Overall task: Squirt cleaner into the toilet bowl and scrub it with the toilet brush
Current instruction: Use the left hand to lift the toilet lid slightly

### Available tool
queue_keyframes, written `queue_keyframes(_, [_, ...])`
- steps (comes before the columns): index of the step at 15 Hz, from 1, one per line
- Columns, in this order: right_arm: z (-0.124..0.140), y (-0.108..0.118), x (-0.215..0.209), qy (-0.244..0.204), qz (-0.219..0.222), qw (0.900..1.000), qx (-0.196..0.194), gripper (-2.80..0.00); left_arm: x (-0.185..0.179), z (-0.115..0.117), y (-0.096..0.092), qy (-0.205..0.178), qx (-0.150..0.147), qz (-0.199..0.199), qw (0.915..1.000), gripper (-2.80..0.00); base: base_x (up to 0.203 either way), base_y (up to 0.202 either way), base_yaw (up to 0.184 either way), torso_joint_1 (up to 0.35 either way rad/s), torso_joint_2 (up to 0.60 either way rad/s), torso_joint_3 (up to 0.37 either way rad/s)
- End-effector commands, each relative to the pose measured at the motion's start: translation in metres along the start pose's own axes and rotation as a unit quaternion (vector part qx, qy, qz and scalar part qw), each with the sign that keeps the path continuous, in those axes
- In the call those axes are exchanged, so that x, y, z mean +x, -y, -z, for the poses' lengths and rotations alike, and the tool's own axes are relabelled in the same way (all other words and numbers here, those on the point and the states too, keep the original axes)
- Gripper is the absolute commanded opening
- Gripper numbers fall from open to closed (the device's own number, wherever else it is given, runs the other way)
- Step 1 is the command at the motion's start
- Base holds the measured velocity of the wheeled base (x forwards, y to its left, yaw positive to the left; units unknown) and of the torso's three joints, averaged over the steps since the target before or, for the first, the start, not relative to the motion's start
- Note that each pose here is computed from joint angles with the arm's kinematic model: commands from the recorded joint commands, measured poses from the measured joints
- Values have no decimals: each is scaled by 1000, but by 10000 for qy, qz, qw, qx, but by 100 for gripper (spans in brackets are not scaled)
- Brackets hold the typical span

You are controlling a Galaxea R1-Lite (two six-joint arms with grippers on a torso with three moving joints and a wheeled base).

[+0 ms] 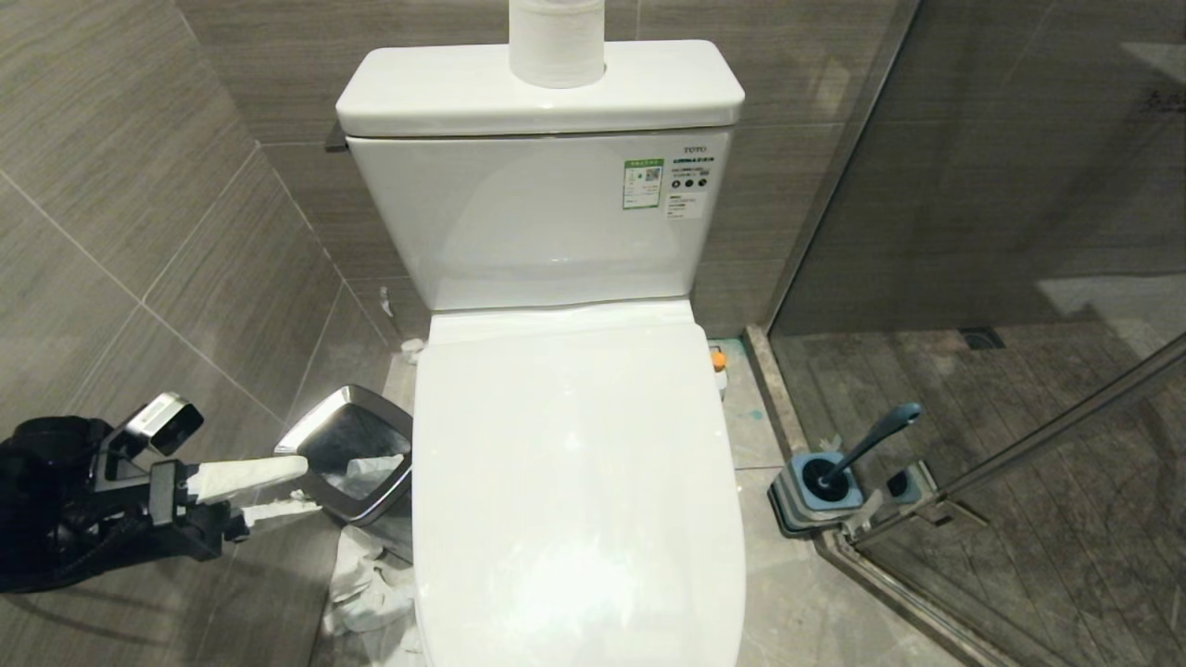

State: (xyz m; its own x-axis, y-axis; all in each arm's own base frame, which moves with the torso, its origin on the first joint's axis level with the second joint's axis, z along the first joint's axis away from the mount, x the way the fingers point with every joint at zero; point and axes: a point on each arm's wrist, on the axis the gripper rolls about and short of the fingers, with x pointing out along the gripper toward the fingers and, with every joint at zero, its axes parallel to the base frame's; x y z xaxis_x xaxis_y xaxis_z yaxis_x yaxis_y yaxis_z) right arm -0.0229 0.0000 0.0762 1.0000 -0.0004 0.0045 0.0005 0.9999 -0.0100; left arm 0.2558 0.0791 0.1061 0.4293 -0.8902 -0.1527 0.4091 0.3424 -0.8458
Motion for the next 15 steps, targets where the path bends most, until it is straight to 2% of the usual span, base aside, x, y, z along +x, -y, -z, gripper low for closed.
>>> queue_keyframes(1, [0, 0, 0, 1, -2, 10000, 4, -280, -2, -4, 6, 34, 84, 31, 10000, 0, 0, 0, 0, 0, 0, 0])
queue_keyframes(3, [0, 0, 0, 1, -2, 10000, -4, -280, -2, -4, 7, 30, 8, 37, 10000, 0, 0, 0, 0, 0, 0, 0])
queue_keyframes(10, [0, 0, 0, 1, -2, 10000, -4, -280, -2, -6, 5, 33, 26, 29, 10000, 0, 0, 0, 0, 0, 0, -5])
queue_keyframes(15, [0, 0, 0, 1, -2, 10000, -2, -280, -1, -6, 2, 24, -7, 23, 10000, 0, 0, 0, 0, 1, 2, -160])
